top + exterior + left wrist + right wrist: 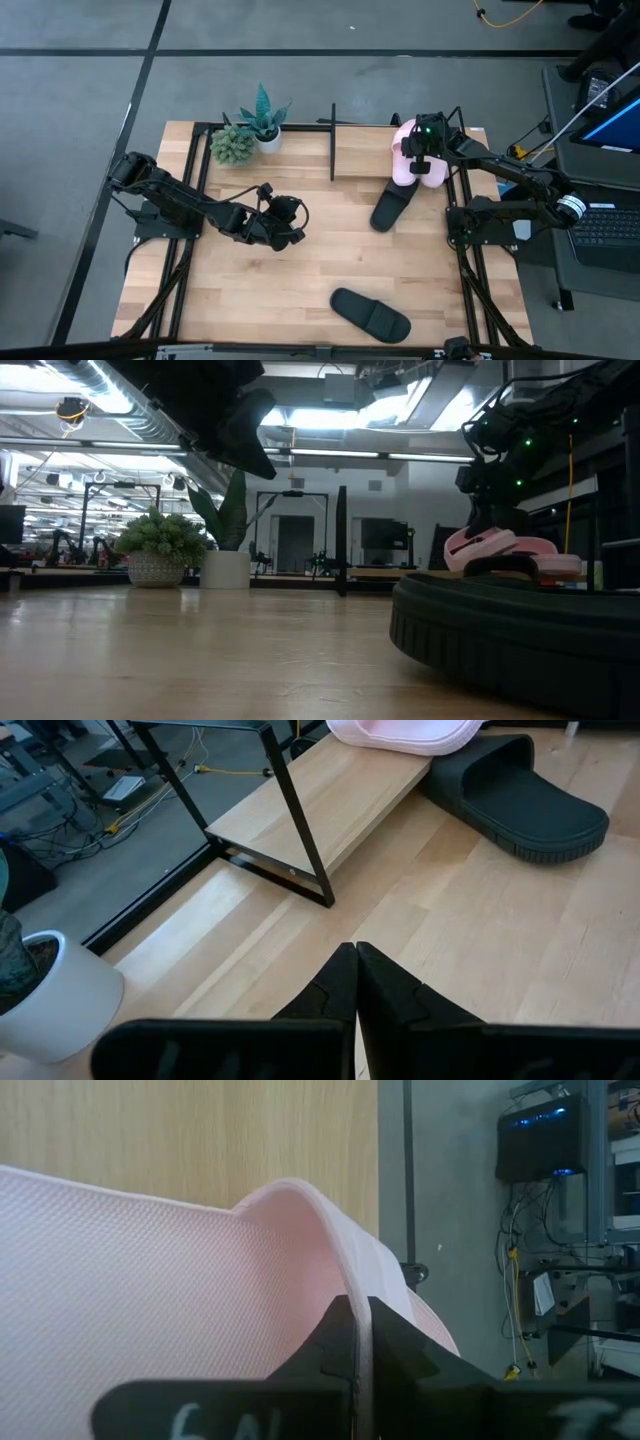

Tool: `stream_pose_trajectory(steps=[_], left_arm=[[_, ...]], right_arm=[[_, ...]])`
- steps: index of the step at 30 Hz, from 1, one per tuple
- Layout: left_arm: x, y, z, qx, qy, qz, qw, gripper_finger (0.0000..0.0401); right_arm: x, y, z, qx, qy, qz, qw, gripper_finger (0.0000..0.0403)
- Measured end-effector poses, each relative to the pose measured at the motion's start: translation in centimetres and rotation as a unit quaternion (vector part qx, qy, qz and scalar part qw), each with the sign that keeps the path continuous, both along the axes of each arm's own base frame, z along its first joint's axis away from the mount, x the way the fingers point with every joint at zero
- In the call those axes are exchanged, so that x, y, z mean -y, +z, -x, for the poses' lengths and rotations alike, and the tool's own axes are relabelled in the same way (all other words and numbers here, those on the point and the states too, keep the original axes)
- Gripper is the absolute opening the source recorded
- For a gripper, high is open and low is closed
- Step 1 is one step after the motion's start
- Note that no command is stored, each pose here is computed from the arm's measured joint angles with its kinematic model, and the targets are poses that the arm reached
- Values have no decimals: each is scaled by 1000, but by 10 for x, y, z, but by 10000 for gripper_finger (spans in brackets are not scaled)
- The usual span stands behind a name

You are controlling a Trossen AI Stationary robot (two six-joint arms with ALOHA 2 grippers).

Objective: Pick and place slides into the shelf
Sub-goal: Put the pink slide on the shelf

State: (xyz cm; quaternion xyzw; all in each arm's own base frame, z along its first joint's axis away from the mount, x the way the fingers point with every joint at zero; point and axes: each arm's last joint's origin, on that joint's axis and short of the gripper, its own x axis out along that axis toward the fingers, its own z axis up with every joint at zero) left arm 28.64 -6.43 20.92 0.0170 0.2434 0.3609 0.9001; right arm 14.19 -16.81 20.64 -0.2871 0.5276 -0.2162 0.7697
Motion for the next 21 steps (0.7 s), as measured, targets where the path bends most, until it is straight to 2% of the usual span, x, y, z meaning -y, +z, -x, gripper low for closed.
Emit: stream_pose_trajectory(steps=[8, 15, 21], left_arm=[[0, 0, 0, 0, 0, 0, 1000, 0], [0, 0, 0, 0, 0, 0, 1000, 0], [0, 0, 0, 0, 0, 0, 1000, 0]], right_arm=[[-1, 0, -1, 7, 12, -9, 1000, 26], [-1, -1, -1, 9, 14, -12, 1000, 14], [-1, -1, -1, 20, 5, -19, 1000, 63]])
